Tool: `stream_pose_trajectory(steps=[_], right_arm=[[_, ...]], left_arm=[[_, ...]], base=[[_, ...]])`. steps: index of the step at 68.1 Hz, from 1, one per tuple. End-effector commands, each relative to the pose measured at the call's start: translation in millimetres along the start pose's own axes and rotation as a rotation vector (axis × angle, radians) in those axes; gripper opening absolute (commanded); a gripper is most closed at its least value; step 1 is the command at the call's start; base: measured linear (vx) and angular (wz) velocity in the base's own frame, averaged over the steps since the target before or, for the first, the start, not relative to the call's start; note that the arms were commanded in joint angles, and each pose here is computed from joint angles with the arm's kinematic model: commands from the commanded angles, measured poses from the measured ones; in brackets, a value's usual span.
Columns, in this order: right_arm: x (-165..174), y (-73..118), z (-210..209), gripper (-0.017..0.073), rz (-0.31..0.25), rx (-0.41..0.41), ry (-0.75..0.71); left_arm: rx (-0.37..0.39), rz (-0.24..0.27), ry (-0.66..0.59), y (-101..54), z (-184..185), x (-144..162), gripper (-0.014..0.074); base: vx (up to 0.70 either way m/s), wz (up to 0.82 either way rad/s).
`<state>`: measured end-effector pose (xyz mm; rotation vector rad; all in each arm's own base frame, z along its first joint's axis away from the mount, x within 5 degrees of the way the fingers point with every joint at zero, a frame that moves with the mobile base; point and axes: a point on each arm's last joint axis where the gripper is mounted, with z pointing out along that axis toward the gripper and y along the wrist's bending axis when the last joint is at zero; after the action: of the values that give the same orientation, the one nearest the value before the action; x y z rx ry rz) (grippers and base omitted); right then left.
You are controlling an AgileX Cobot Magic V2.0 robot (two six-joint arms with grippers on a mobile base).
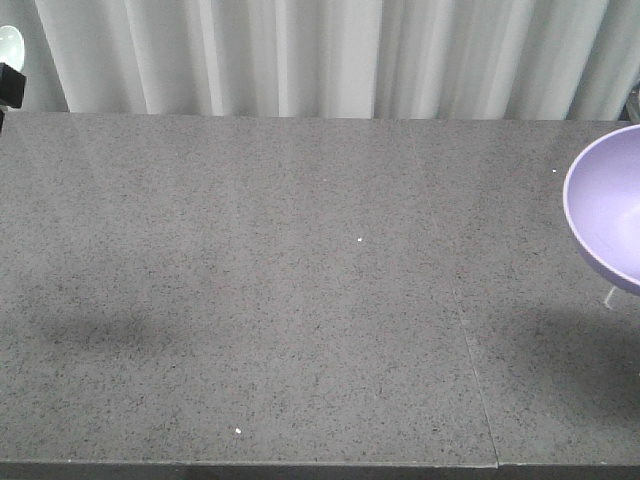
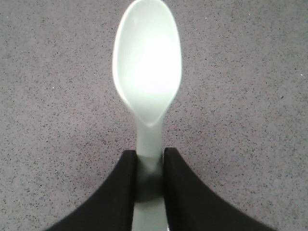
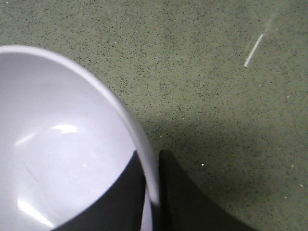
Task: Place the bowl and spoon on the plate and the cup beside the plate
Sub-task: 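Lift the lilac bowl with the right gripper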
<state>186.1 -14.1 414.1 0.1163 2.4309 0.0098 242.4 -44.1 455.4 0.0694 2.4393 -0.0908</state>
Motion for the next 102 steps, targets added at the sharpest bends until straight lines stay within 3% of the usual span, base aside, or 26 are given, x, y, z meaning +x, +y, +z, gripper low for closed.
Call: stream_pose_trajectory(steps=[1, 102], right_arm=[[-7.2, -0.9, -10.8, -0.0006, -0.013, 0.01, -0.086], [-7.2, -0.6, -10.8, -0.0006, -0.011, 0.007, -0.086]], left_arm=[[0.011, -0.008, -0.072, -0.5, -16.6, -2.9, -0.0006], [0.011, -0.008, -0.072, -0.5, -16.6, -2.9, -0.0006]], base=[[0.0, 0.0], [0.0, 0.0]])
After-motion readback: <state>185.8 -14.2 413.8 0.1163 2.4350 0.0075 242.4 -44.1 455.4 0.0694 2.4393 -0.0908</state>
